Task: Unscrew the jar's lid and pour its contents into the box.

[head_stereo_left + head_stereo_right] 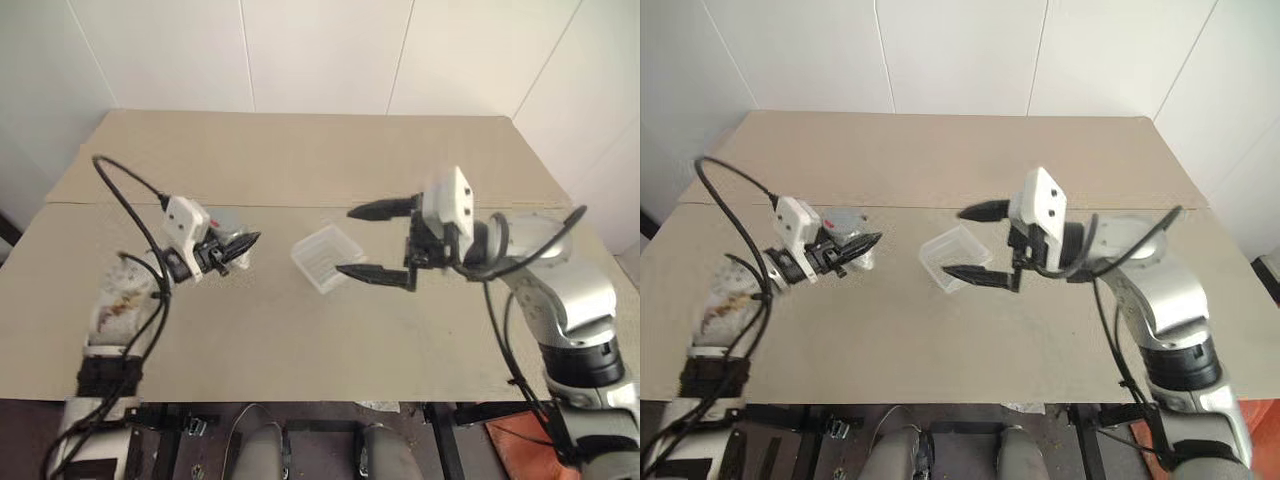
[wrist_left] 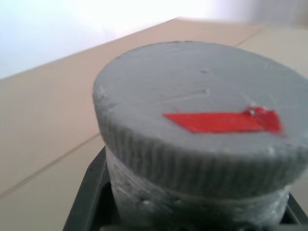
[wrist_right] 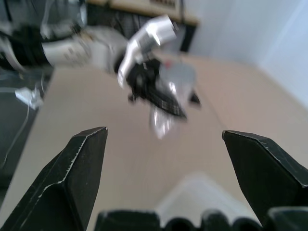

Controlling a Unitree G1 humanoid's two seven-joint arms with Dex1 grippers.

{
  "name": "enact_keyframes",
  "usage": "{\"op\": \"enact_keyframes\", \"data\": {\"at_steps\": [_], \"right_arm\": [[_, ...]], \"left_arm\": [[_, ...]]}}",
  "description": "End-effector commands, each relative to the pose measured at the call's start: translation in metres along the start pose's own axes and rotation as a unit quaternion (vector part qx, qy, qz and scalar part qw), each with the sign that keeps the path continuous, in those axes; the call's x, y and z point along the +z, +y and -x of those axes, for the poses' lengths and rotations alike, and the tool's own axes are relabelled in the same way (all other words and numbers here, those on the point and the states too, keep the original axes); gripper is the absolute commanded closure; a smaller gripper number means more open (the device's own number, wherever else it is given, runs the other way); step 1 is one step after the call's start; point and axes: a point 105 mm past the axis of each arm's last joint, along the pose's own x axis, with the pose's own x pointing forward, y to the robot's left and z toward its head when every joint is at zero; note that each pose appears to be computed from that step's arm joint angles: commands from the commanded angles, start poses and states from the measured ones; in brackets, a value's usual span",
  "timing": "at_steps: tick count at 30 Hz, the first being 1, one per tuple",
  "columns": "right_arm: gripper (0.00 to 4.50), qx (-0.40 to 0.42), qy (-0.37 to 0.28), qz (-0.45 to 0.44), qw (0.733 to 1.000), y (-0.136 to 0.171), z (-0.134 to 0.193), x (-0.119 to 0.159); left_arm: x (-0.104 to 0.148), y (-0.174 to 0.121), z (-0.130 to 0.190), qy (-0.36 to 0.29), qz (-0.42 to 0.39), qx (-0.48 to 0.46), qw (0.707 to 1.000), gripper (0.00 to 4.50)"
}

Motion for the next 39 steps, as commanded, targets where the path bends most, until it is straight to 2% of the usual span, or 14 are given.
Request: {"op": "enact_keyframes", "data": {"at_steps": [1,4,8,17,20,24,26,28,31,33,35,38,39], "right_arm": [[0.00,-0.003,-0.038,-0.020,0.999,-0.009,-0.028,0.023],[0.00,-0.001,-0.037,-0.038,0.999,-0.011,-0.052,0.028],[0.00,-0.012,-0.019,-0.062,0.998,-0.015,-0.073,0.026],[0.00,-0.027,0.004,-0.102,0.994,-0.018,-0.088,0.013],[0.60,-0.026,-0.005,-0.114,0.993,-0.019,-0.089,0.015],[1.74,-0.009,-0.021,-0.121,0.992,-0.017,-0.086,0.020],[1.75,0.025,-0.041,-0.129,0.990,-0.012,-0.084,0.025],[1.75,0.095,-0.069,-0.120,0.986,-0.002,-0.076,0.030],[1.75,0.243,-0.101,-0.076,0.962,0.014,-0.060,0.032],[1.75,0.299,-0.116,-0.068,0.945,0.014,-0.057,0.034],[1.75,0.339,-0.132,-0.062,0.929,0.010,-0.058,0.037],[1.75,0.337,-0.126,-0.050,0.932,0.000,-0.068,0.033],[1.40,0.325,-0.119,-0.048,0.937,-0.003,-0.072,0.031]], "left_arm": [[0.024,-0.021,-0.001,-0.021,0.004,-0.147,0.989,2.55],[0.031,-0.026,-0.005,-0.021,0.005,-0.214,0.977,2.55],[0.038,-0.028,-0.015,-0.028,0.001,-0.258,0.966,2.55],[0.042,-0.034,-0.024,-0.033,-0.018,-0.298,0.954,2.55],[0.042,-0.035,-0.024,-0.032,-0.021,-0.302,0.953,2.55],[0.041,-0.036,-0.022,-0.028,-0.027,-0.309,0.950,2.55],[0.044,-0.039,-0.020,-0.031,-0.029,-0.325,0.945,2.55],[0.049,-0.043,-0.016,-0.038,-0.035,-0.350,0.935,2.55],[0.066,-0.054,-0.009,-0.062,-0.029,-0.392,0.918,2.55],[0.074,-0.062,-0.004,-0.067,-0.032,-0.416,0.906,2.55],[0.078,-0.067,-0.001,-0.066,-0.037,-0.432,0.898,2.55],[0.078,-0.069,0.002,-0.064,-0.041,-0.436,0.897,2.55],[0.076,-0.068,0.002,-0.062,-0.043,-0.433,0.898,2.55]]}}
